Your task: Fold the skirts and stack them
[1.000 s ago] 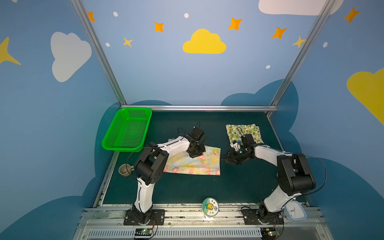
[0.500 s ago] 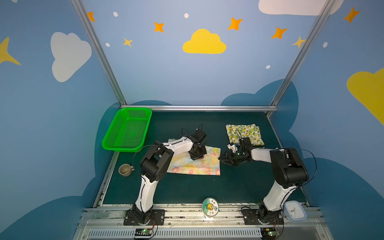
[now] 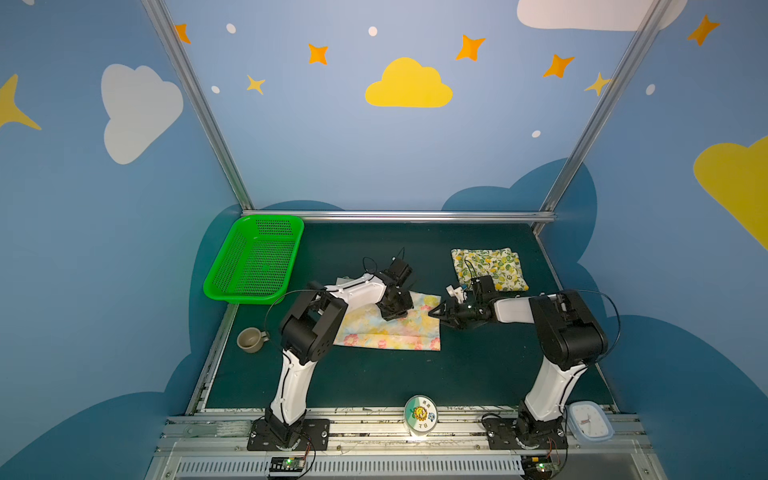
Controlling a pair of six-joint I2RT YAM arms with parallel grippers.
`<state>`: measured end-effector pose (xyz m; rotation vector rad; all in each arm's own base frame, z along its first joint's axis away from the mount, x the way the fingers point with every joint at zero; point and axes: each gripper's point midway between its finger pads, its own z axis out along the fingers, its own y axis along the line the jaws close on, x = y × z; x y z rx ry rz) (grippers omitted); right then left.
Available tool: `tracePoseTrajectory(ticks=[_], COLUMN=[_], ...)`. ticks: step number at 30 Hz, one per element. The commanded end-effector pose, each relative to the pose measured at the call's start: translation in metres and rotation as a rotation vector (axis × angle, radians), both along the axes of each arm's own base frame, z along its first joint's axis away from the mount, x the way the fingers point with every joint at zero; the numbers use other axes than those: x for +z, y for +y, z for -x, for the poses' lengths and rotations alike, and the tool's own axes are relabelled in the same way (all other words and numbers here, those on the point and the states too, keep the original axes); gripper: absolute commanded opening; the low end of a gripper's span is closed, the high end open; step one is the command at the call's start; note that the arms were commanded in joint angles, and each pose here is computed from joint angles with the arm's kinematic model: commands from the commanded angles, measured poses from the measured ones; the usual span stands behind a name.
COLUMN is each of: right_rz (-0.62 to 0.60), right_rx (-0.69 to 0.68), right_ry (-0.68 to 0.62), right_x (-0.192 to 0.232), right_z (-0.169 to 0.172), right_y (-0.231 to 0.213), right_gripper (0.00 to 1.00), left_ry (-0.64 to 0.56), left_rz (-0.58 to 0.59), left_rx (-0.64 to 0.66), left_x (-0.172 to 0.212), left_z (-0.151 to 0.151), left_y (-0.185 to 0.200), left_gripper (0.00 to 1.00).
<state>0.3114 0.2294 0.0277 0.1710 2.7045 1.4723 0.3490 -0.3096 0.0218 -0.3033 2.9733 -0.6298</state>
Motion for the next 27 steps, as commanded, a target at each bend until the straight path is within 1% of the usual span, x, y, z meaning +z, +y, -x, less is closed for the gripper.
tracePoseTrajectory(ticks=[1, 14, 21, 23, 24, 25, 27], right_rz=[0.120, 0.114, 0.107, 0.107, 0.112, 0.113, 0.113], right_rx=[-0.029, 0.011, 0.008, 0.008, 0.006, 0.008, 0.008], right_ry=[0.110, 0.102, 0.083, 0.075, 0.077, 0.074, 0.069], right_x=[-0.044, -0.048, -0.037, -0.033, -0.032, -0.030, -0.026], right_z=[0.022, 0.024, 0.020, 0.019, 0.019, 0.019, 0.018], right_y=[-0.008, 0.015, 0.020, 0.021, 0.020, 0.021, 0.021], right_gripper=[0.44, 0.41, 0.29, 0.26, 0.26, 0.21, 0.07], left_ry=[0.038, 0.043, 0.030, 0.025, 0.022, 0.018, 0.008], left_rz=[-0.036, -0.043, -0.034, -0.033, -0.032, -0.030, -0.027], left_rx=[0.007, 0.003, 0.004, 0.001, 0.000, 0.002, 0.004], left_x=[-0.012, -0.013, -0.008, -0.006, -0.005, -0.004, 0.000], left_z=[0.008, 0.009, 0.006, 0.005, 0.004, 0.004, 0.002], left_y=[0.009, 0.009, 0.008, 0.008, 0.007, 0.007, 0.007], left_gripper=[0.04, 0.04, 0.04, 0.04, 0.04, 0.04, 0.04])
